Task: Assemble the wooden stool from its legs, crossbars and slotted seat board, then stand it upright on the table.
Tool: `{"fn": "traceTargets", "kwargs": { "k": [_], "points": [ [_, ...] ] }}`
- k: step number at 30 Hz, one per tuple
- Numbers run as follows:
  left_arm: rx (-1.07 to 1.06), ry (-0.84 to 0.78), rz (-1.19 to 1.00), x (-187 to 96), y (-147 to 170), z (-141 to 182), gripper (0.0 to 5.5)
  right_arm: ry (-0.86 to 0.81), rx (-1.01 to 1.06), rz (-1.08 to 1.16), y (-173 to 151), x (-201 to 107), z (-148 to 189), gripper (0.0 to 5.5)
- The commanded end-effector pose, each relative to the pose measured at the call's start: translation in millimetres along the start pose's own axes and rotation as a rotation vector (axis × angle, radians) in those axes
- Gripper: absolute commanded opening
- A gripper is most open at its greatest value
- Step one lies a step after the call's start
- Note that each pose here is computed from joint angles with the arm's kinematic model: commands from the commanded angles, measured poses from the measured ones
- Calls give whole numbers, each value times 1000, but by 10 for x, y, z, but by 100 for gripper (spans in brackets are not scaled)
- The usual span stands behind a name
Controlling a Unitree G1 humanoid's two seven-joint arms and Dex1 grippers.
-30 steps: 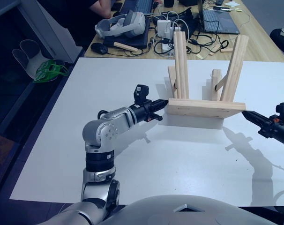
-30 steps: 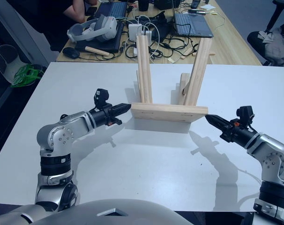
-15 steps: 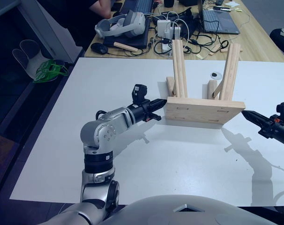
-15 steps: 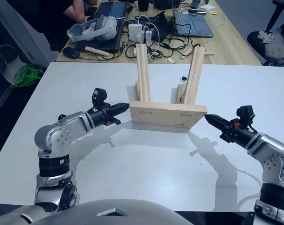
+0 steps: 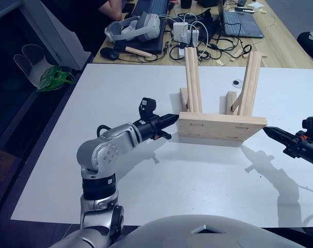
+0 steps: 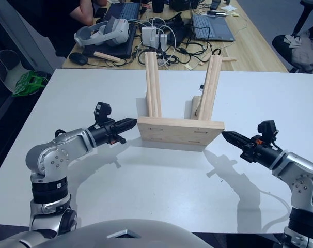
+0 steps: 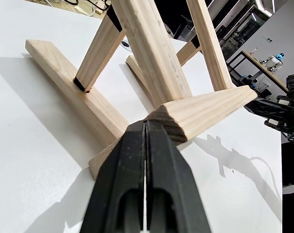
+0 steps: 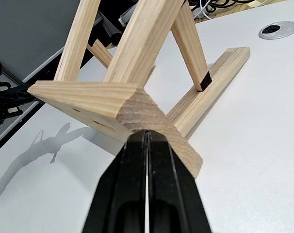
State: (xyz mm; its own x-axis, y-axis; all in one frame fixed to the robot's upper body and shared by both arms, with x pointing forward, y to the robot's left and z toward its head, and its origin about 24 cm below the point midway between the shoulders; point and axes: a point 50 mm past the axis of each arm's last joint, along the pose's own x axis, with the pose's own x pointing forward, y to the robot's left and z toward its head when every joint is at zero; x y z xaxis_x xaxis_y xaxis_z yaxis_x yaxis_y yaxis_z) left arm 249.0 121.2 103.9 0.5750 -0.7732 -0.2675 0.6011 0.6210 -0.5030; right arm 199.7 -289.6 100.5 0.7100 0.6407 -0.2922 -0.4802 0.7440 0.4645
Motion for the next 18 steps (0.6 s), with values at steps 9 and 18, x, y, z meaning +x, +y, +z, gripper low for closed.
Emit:
{"fn": "traceTargets", "kwargs": {
  "k": [9,18],
  "points": [
    [-29,78,-148,-3,-154,-88,2,-6,5,135,143,50,-6,0],
    [-22,83,-57,-133,36,-92,2,-16,5,65,19,-57,-4,0]
  ]
}}
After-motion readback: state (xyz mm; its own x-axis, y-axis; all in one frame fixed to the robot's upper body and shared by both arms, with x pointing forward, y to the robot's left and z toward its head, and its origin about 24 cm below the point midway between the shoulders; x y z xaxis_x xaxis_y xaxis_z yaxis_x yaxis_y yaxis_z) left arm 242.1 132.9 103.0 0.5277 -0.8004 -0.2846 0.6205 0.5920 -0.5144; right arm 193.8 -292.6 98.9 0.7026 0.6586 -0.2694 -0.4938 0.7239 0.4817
